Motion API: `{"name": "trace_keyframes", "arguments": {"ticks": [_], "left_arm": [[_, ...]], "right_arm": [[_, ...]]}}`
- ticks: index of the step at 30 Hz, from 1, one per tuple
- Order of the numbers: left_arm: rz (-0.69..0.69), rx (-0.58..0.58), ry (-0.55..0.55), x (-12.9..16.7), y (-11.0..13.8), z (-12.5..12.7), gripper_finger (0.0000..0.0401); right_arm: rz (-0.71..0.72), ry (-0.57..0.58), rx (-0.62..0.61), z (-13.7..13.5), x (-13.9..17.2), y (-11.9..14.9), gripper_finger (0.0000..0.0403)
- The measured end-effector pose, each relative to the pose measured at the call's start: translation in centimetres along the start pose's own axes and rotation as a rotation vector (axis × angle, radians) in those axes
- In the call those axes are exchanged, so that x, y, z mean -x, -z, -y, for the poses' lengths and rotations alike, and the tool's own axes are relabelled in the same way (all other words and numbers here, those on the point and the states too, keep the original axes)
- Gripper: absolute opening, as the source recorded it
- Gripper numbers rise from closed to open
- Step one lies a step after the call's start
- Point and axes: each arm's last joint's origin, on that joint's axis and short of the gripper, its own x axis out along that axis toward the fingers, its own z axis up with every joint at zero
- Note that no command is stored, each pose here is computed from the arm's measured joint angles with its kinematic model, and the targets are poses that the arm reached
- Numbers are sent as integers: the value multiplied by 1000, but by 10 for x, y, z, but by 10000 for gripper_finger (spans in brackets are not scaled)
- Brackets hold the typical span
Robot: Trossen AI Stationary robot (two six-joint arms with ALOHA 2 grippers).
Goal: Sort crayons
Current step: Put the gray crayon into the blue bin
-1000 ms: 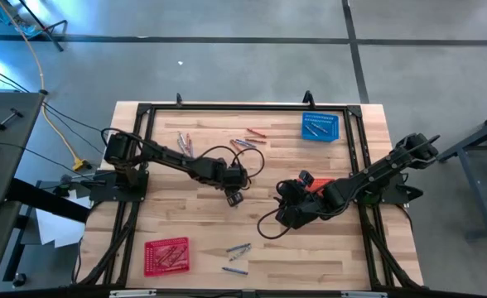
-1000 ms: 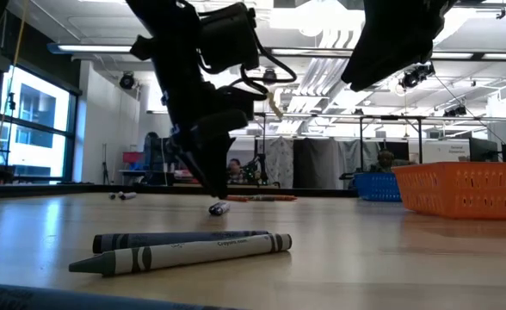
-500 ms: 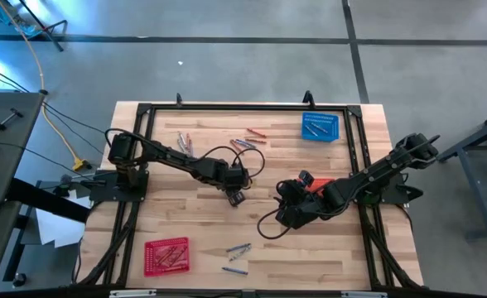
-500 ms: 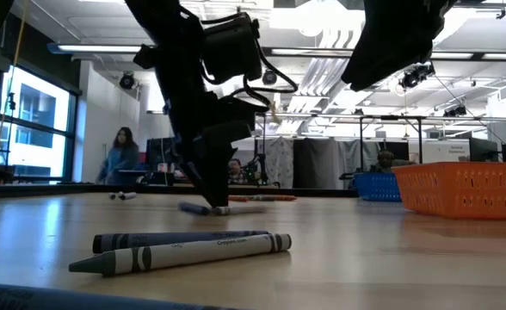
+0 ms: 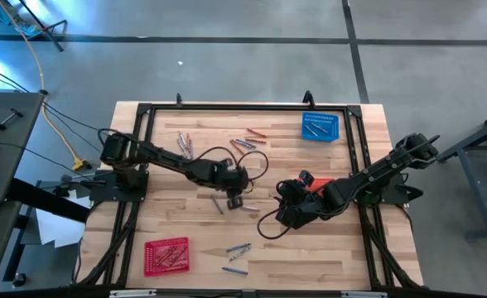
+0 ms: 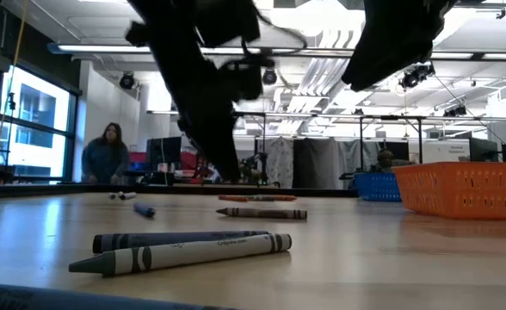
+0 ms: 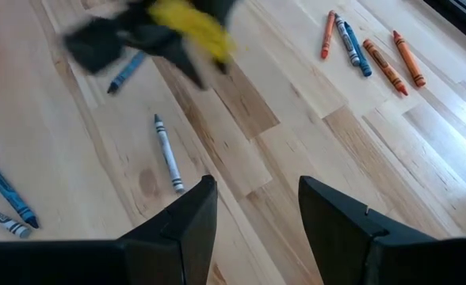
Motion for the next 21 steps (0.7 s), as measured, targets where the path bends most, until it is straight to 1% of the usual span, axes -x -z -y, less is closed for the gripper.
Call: {"name": "trace_keyframes", "arguments": {"ticks": [4,7,12,17,21], "left_arm": [[27,-106,59,17,3,19,117],[35,-165,79,20,6,32,117],[33,-254,94,9,13,46,117],[65,-275,125,-7,12,53,117],[64,-282,136,-16,13,54,117]], "right_arm": [[-3,0,1,0,0,0,172],[-1,0,1,0,0,0,172],[2,-2,-2,0,0,0,172],[3,-3,-5,0,0,0,172],[2,-2,-2,0,0,0,172]]}}
